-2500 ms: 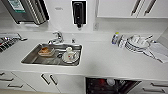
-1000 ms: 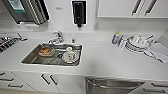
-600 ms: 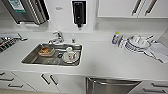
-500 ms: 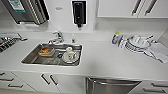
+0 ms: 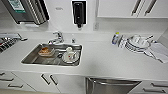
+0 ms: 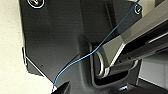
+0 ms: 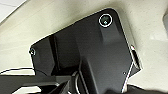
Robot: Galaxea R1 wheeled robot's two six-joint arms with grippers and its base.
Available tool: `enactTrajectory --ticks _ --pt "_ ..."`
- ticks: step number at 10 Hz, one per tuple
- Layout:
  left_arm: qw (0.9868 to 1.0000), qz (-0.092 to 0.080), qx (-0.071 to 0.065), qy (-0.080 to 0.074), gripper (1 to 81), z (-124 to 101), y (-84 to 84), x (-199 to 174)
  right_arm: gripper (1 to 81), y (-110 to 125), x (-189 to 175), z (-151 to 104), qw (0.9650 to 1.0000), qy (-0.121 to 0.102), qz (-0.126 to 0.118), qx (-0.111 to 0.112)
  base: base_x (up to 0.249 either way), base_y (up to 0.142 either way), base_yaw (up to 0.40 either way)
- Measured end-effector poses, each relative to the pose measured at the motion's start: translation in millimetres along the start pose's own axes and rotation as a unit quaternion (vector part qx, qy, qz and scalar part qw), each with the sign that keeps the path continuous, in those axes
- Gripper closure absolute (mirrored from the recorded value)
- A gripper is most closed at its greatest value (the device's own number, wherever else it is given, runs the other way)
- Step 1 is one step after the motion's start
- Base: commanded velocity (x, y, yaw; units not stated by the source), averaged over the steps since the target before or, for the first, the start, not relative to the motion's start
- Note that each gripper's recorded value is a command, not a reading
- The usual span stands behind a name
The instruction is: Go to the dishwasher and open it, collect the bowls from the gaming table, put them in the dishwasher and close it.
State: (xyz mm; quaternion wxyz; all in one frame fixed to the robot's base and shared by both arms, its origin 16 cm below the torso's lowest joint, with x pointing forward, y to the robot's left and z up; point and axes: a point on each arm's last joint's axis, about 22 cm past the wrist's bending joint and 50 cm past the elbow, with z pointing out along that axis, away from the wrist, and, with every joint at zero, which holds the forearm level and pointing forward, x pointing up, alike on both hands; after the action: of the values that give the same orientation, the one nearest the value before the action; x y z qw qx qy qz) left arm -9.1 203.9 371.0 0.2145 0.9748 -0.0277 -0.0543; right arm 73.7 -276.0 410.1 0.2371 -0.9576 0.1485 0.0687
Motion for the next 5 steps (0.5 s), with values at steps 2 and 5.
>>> enactTrajectory --ticks 2,5 --pt "0.9999 0.0 0.013 -0.009 1.0 2.5 -2.2 -1.0 1.0 -7.0 -8.6 23.2 0.9999 0.009 -0.006 -0.001 0.0 0.0 0.0" --pt "0.9992 -0.009 0.033 -0.019 1.0 5.7 -6.6 2.6 1.0 -30.9 -43.6 60.7 0.9999 0.006 -0.013 -0.001 0.0 0.0 0.0"
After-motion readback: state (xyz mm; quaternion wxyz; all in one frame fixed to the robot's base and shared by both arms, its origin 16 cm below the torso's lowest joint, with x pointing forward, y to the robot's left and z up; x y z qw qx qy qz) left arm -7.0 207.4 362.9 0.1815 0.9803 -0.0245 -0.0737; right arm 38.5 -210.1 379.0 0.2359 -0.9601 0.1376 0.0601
